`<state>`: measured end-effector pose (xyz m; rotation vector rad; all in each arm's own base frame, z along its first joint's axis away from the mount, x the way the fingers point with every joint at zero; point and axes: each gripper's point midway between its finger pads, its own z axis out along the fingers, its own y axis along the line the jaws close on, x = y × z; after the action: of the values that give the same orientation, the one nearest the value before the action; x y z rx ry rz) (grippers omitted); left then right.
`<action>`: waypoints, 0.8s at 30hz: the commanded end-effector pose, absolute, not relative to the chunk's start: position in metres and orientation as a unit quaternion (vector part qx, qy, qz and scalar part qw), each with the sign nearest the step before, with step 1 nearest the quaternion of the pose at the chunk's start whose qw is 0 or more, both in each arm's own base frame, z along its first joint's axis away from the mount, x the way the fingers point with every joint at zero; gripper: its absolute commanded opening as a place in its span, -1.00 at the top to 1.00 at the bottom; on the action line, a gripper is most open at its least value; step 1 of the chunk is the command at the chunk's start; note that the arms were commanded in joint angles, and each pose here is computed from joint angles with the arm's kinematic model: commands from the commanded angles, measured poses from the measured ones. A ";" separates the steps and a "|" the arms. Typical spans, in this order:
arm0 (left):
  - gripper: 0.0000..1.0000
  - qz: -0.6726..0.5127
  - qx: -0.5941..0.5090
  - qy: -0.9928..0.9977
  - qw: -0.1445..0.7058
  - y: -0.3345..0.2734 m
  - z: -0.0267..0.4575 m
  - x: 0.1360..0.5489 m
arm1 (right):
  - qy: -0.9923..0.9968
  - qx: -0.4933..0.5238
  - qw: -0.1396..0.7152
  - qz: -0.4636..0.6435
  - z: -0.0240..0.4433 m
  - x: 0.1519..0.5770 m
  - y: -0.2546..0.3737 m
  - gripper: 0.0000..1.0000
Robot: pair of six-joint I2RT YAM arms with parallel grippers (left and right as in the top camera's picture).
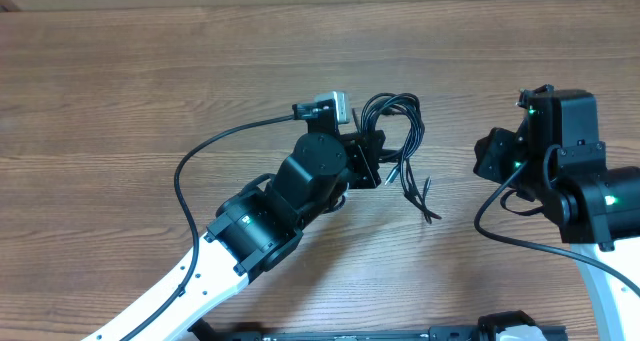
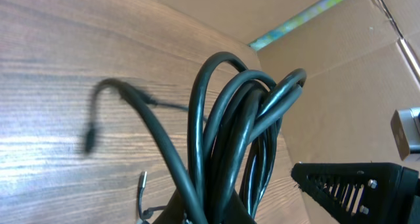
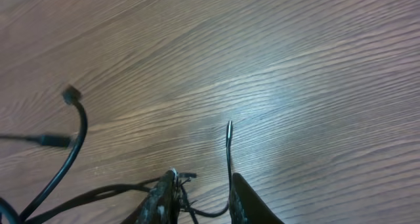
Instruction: Untangle cables
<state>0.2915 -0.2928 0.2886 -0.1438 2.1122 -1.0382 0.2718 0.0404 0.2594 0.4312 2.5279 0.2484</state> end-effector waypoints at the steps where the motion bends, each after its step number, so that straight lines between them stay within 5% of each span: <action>1: 0.92 -0.394 -0.014 0.813 0.428 -0.289 0.309 0.293 | 0.944 0.133 0.279 0.117 0.263 0.270 0.050 0.54; 7: 0.92 -0.371 0.055 0.804 0.461 -0.292 0.314 0.292 | 0.933 0.033 0.306 0.185 0.285 0.261 0.079 0.36; 10: 0.92 -0.376 0.102 0.789 0.474 -0.300 0.322 0.288 | 0.921 -0.014 0.325 0.214 0.299 0.251 0.091 -0.57; 12: 0.92 -0.385 0.142 0.773 0.483 -0.308 0.330 0.282 | 0.915 -0.030 0.336 0.223 0.306 0.245 0.094 -0.87; 24: 0.92 -0.442 0.264 0.711 0.480 -0.335 0.351 0.251 | 0.889 -0.040 0.396 0.226 0.336 0.215 0.089 -1.00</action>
<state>0.2682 -0.3284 0.3286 0.5074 1.8428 -1.0273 0.2196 0.0887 0.3312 -0.0849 2.2729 0.5730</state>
